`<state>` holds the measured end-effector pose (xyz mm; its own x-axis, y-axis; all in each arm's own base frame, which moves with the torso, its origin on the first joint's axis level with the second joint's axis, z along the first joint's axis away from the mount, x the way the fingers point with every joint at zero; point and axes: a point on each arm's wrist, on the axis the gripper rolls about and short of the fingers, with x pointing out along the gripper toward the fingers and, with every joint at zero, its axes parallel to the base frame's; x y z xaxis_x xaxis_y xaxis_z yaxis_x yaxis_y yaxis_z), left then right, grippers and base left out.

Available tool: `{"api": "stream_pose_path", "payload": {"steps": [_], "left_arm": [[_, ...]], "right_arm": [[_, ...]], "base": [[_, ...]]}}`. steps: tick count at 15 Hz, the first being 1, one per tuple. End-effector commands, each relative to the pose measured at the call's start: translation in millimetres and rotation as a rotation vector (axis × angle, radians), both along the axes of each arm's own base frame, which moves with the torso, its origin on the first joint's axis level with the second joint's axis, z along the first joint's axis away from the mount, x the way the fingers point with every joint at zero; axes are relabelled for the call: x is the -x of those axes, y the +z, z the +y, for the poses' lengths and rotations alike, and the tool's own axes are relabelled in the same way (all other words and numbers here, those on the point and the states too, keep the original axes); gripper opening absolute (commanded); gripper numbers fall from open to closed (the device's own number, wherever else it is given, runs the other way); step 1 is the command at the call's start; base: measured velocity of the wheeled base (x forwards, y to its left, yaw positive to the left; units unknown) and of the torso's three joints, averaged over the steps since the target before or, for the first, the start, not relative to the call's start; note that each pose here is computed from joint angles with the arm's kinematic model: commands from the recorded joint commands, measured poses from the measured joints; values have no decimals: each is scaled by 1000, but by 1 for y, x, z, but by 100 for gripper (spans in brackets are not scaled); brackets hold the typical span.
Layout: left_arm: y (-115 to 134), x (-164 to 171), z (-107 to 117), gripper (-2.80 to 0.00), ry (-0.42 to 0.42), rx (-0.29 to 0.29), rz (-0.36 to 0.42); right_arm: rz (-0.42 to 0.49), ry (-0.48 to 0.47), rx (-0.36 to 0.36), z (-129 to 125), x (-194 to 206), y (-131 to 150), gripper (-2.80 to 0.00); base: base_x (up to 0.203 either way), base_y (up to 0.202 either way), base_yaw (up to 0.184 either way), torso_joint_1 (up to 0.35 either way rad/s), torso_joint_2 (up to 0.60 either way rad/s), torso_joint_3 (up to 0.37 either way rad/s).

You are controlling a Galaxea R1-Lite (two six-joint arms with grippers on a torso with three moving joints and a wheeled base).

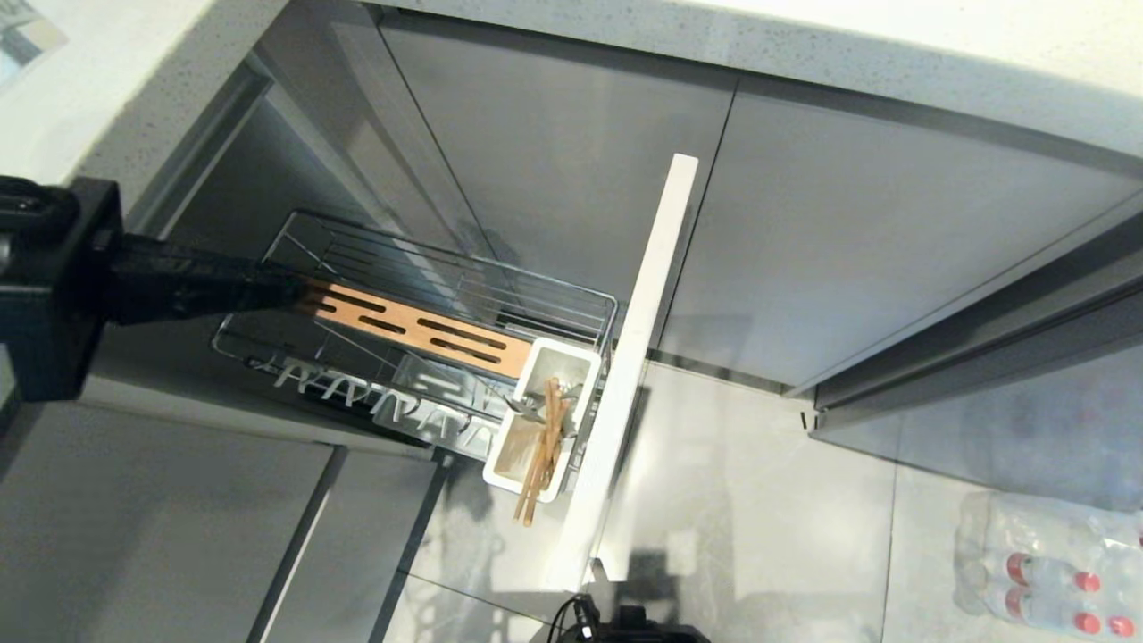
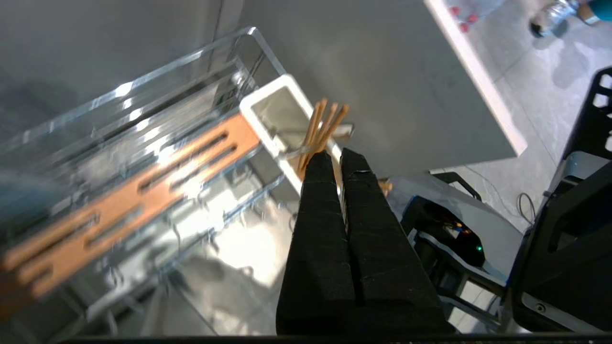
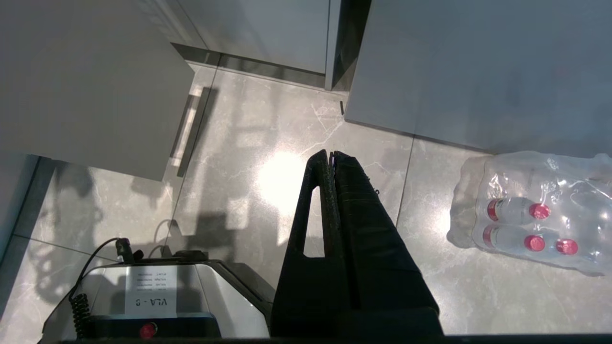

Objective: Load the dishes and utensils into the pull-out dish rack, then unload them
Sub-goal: Take the spoon out of the cupboard

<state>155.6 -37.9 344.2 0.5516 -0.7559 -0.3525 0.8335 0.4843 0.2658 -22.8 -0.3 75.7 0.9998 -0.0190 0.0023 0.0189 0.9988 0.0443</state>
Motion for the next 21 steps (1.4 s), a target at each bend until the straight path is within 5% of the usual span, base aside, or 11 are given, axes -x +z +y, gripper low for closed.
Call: {"api": "stream_pose_path", "payload": {"steps": [1, 7, 15, 16, 21], "left_arm": [[-4, -19, -14, -280, -54, -15, 31], [-43, -90, -76, -280, 9, -270, 119], [-65, -106, -102, -280, 56, -408, 128], [-66, -104, -104, 0, 45, -415, 129], [-78, -98, -102, 0, 51, -466, 149]], "right_arm": [[0, 0, 0, 0, 0, 0, -280], [0, 0, 0, 0, 0, 0, -280], [1, 0, -1, 0, 0, 0, -280], [0, -1, 0, 0, 0, 0, -280], [0, 0, 0, 0, 0, 0, -280]], "base": [[0, 0, 0, 0, 0, 0], [0, 0, 0, 0, 0, 0], [0, 0, 0, 0, 0, 0], [0, 0, 0, 0, 0, 0], [0, 0, 0, 0, 0, 0]]}}
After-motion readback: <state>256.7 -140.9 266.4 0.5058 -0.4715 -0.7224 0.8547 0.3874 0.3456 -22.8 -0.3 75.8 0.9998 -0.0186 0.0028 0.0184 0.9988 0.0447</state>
